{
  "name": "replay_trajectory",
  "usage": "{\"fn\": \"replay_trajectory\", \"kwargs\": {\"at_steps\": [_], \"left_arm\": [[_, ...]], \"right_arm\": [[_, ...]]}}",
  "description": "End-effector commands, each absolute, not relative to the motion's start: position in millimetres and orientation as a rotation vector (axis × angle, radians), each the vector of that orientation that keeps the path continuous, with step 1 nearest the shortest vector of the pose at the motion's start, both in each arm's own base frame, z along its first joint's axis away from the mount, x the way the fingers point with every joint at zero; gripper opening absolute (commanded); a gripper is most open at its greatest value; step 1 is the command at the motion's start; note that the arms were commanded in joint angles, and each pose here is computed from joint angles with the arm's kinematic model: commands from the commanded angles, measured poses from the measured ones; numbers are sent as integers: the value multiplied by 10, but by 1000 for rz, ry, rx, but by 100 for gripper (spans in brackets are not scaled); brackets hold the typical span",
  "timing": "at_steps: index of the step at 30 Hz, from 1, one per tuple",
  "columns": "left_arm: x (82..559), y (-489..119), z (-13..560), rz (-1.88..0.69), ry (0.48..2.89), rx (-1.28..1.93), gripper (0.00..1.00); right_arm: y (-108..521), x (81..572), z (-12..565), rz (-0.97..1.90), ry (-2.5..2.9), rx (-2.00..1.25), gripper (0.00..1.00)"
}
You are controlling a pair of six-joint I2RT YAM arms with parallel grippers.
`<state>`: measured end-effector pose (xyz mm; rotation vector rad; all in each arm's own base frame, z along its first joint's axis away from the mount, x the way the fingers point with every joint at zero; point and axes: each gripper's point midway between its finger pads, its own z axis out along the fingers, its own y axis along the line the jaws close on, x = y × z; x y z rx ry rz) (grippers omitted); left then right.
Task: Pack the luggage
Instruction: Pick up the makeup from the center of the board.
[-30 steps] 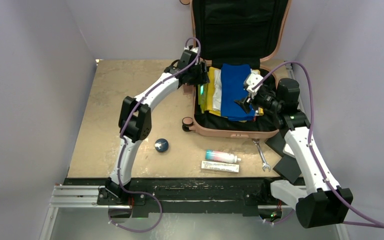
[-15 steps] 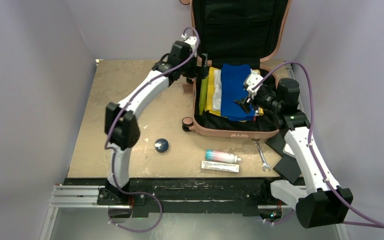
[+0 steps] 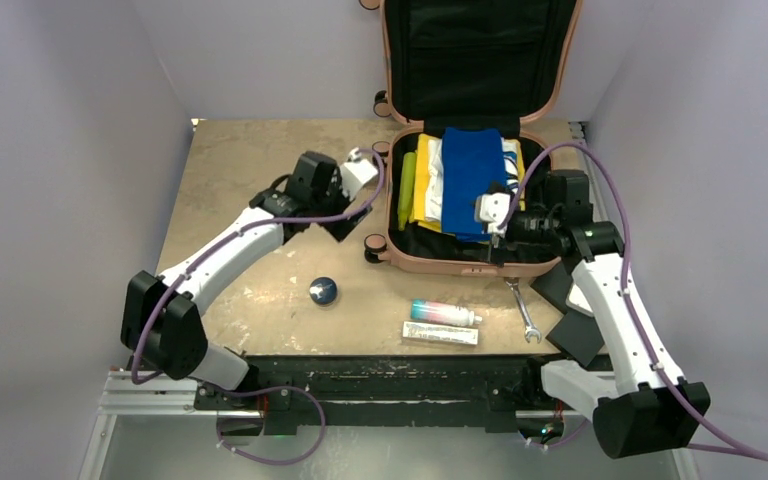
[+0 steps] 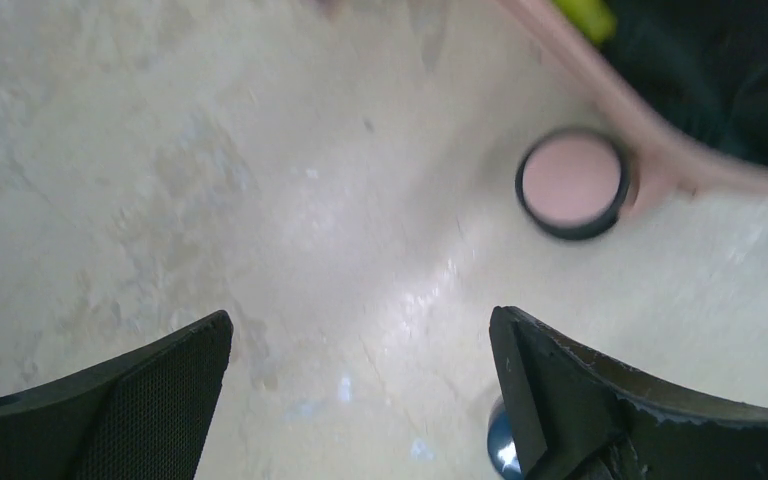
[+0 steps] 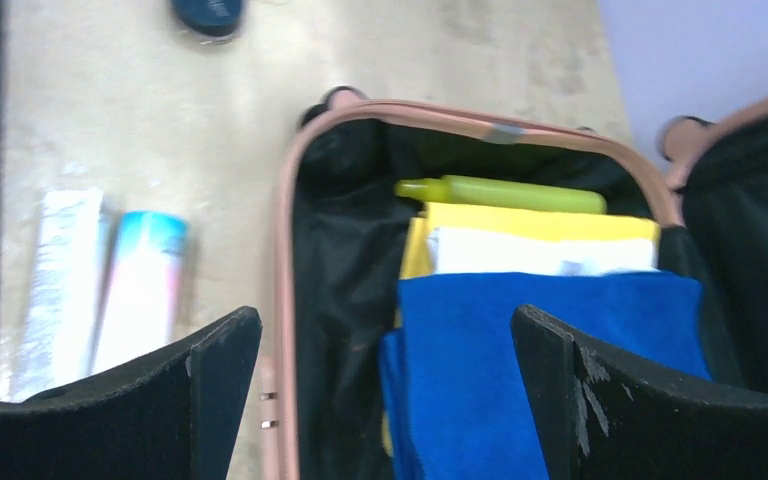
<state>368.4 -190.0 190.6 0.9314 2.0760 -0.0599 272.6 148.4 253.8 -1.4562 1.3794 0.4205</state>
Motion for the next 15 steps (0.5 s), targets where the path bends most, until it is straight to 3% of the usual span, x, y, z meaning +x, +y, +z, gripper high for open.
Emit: {"fn": "replay_trajectory", "kwargs": {"at_steps": [1, 15], "left_arm": [[3525, -1658, 1902, 47, 2001, 1009, 99], [3232, -1409, 1512, 61, 2044, 1048, 99]], "right_arm": [[1624, 2265, 2308, 550, 1304, -1657, 99], [1996, 1882, 1405, 630, 1369, -1898, 88]]}}
